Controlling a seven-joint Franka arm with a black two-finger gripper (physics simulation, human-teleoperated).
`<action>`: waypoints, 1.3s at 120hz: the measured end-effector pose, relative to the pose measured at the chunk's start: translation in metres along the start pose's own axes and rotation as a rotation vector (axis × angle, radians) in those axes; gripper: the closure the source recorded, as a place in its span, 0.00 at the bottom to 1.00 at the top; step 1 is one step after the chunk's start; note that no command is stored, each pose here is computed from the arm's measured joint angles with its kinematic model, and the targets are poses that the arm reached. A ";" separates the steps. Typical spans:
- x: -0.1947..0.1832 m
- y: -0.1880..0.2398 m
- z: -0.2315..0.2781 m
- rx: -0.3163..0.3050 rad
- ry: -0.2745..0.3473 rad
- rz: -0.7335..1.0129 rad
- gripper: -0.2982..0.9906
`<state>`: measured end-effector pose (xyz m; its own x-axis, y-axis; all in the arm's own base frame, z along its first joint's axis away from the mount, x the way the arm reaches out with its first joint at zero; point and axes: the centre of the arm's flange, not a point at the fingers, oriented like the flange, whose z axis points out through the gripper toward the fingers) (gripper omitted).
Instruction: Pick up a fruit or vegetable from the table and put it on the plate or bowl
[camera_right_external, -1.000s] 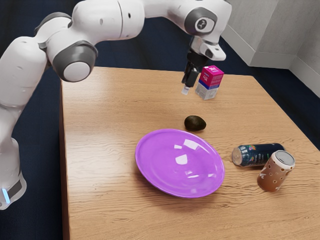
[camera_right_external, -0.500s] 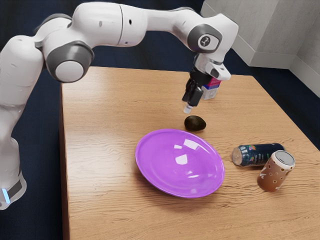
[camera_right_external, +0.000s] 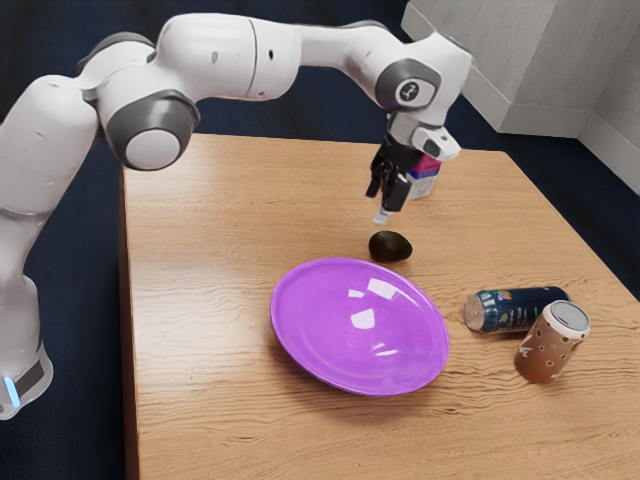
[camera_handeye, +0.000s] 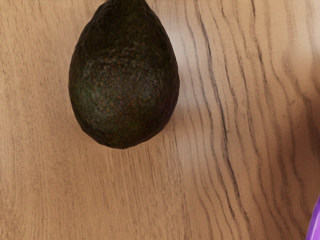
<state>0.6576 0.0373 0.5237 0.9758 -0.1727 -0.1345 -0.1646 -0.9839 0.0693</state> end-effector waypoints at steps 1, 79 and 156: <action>0.000 -0.001 0.001 0.002 0.000 -0.001 0.23; 0.035 -0.011 0.028 0.048 0.026 -0.006 0.23; 0.051 -0.016 0.062 0.022 0.005 -0.015 0.23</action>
<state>0.7006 0.0415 0.4545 0.9789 -0.1577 -0.1302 -0.1529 -0.9872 0.0460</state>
